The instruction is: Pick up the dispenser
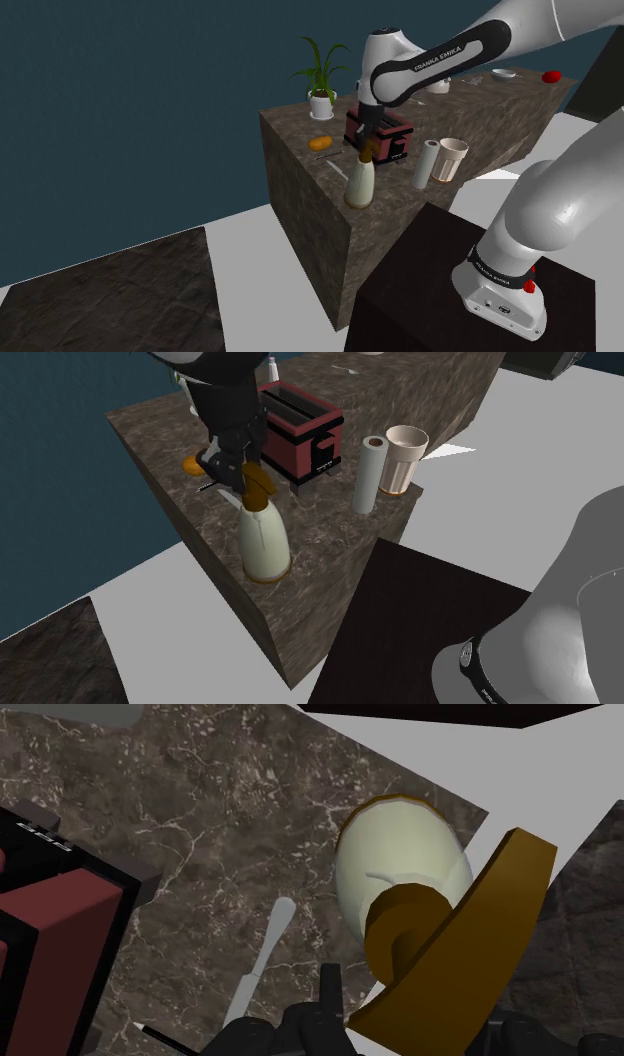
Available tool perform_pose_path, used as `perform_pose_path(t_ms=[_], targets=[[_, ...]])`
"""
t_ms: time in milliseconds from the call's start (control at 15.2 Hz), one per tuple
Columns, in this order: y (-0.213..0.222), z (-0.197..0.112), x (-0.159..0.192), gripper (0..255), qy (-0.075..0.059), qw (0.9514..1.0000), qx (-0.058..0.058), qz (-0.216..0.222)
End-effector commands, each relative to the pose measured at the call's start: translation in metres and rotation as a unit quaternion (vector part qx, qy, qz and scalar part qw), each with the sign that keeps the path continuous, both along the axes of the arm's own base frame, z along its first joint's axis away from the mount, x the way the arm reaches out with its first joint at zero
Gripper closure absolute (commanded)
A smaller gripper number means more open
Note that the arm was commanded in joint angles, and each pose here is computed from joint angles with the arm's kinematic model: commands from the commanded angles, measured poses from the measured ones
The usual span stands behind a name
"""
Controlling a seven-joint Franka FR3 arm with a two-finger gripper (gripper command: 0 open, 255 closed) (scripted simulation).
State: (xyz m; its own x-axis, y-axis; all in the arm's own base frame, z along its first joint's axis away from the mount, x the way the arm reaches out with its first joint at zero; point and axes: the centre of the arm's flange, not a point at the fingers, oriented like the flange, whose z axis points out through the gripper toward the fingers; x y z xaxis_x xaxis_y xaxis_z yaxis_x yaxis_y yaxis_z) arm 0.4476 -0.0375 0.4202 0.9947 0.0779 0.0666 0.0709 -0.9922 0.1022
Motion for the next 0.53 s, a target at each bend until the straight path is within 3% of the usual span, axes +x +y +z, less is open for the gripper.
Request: perform_pose_path(t_ms=[0, 462], targets=[[0.000, 0.011, -0.001, 255, 0.000, 1.0000, 0.000, 0.000], [0.000, 0.038, -0.001, 255, 0.000, 1.0000, 0.000, 0.000]])
